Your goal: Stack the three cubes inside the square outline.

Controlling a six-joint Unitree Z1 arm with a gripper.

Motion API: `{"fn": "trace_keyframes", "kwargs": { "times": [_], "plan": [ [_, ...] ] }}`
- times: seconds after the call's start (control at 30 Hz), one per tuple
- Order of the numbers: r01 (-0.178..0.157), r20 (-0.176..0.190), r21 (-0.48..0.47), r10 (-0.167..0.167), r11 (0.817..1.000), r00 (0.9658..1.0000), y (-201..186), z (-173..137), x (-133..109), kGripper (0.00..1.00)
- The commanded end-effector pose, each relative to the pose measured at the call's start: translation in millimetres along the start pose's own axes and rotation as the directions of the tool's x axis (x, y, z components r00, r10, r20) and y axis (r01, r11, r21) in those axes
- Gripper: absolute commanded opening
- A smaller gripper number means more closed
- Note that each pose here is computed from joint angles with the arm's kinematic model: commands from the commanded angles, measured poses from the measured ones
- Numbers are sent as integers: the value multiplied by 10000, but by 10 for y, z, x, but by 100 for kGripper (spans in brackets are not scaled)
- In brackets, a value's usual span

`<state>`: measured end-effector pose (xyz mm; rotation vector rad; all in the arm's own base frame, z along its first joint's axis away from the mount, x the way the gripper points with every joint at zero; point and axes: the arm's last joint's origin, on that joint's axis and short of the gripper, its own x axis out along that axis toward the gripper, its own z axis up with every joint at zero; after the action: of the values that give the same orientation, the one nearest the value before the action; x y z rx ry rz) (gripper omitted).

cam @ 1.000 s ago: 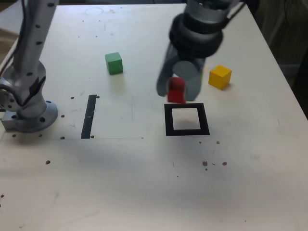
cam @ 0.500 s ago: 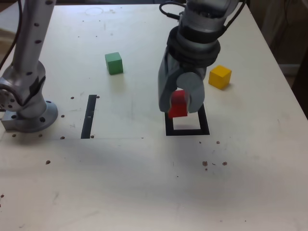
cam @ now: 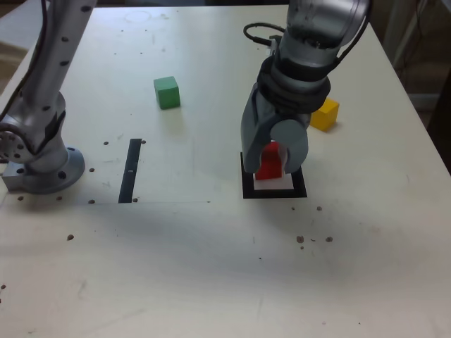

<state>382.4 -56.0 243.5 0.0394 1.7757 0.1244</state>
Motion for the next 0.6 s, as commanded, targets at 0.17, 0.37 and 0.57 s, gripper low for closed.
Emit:
{"fn": "trace_keyframes", "kwargs": {
  "times": [0.17,0.37,0.57],
  "plan": [
    [-63,-182,-2,63,10000,9998,30,51,83,31],
    [-112,-126,91,113,9999,9999,39,69,98,36],
    [-112,-102,179,114,9998,9999,35,83,127,50]
  ]
}}
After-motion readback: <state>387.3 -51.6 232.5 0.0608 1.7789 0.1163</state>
